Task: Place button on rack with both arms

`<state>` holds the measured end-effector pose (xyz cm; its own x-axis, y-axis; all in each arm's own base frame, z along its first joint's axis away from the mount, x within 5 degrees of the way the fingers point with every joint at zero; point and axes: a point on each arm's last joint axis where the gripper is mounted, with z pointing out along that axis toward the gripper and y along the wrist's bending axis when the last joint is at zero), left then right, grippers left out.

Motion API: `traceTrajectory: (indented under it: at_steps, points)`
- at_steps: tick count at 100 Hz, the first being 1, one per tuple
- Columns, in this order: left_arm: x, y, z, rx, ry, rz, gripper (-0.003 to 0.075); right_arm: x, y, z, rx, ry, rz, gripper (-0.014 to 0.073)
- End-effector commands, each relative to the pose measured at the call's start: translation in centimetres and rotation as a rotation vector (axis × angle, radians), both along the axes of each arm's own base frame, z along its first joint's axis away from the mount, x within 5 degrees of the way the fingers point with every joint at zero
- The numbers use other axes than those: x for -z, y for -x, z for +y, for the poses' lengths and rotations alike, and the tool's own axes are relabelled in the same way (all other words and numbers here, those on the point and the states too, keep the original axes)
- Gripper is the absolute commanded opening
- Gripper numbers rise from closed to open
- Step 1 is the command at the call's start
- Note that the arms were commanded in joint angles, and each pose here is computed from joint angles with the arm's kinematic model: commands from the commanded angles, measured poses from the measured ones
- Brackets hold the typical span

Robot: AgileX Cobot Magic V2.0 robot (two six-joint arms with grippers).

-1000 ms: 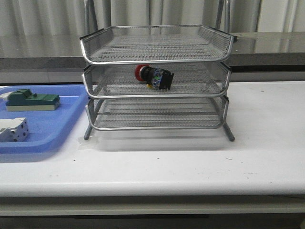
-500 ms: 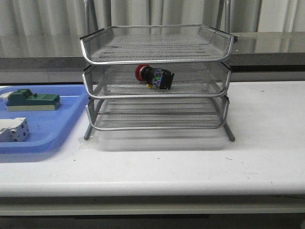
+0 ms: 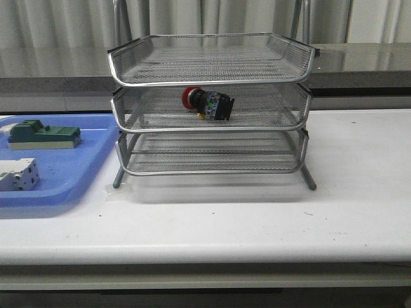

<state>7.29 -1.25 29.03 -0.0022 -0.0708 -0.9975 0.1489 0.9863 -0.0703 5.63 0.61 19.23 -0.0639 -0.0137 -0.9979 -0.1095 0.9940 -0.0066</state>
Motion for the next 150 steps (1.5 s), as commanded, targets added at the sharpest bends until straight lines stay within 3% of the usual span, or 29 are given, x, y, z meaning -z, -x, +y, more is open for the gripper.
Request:
traceTrajectory:
  at_steps: [1, 135, 150]
  points:
    - [-1.50, 0.02, 0.35, -0.037, 0.029, -0.078, -0.0020, -0.90, 0.11, -0.04, 0.005, 0.009, -0.109, -0.0057]
    - [-1.50, 0.02, 0.35, -0.037, 0.029, -0.078, -0.0020, -0.90, 0.11, -0.04, 0.005, 0.009, -0.109, -0.0057]
    - [-1.37, 0.06, 0.37, -0.044, -0.081, -0.078, -0.0020, -0.90, 0.11, -0.04, 0.005, 0.009, -0.109, -0.0057]
